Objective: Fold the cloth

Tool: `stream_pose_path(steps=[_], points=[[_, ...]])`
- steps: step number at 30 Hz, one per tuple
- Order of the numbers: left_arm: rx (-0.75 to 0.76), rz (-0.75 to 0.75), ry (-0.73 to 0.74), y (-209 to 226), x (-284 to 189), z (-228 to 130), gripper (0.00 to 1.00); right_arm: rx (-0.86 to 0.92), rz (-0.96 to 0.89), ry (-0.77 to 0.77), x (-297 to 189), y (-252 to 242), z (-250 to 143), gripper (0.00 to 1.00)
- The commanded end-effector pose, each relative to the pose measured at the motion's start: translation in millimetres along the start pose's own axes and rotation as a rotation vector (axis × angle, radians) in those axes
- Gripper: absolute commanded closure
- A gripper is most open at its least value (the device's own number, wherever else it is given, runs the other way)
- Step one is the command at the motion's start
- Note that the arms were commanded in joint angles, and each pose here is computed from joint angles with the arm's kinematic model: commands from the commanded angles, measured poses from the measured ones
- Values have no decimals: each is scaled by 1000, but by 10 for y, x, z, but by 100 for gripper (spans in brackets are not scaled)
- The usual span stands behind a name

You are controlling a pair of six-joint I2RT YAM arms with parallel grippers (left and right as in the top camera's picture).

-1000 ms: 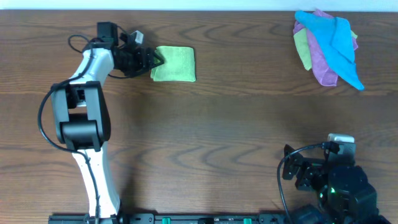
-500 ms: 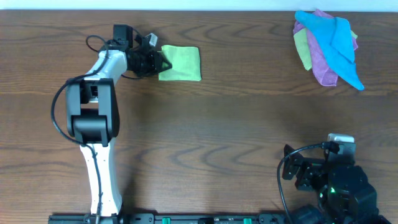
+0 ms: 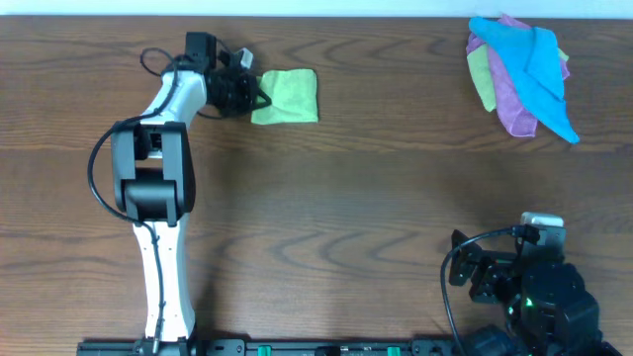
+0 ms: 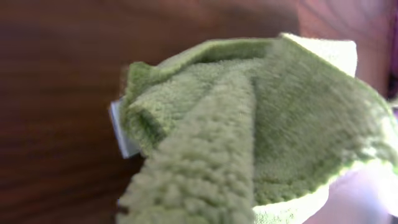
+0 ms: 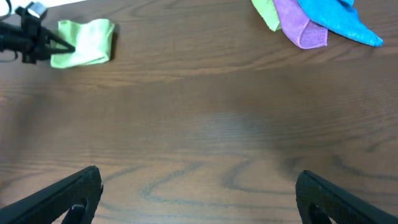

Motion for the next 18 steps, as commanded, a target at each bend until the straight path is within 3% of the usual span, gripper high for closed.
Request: stream_pose_path(steps=[1, 8, 18], points=[[132, 190, -71, 145, -370, 432, 94, 4, -10, 15, 38, -2, -28, 1], [231, 333, -150, 175, -945, 845, 94, -10, -41, 51, 127, 12, -51, 1], [213, 389, -167, 587, -1284, 807, 94, -28, -85, 92, 255, 31, -70, 1]])
Point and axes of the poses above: each gripper's point midway between its finger pads, its own x axis out along the fingers, its own y axis along the line the jaws close on, z = x × y, the point moved 3 cm from there along -x, back along the fingers, and after that the axes turned 13 degrees about x, right-handed, at the moved point
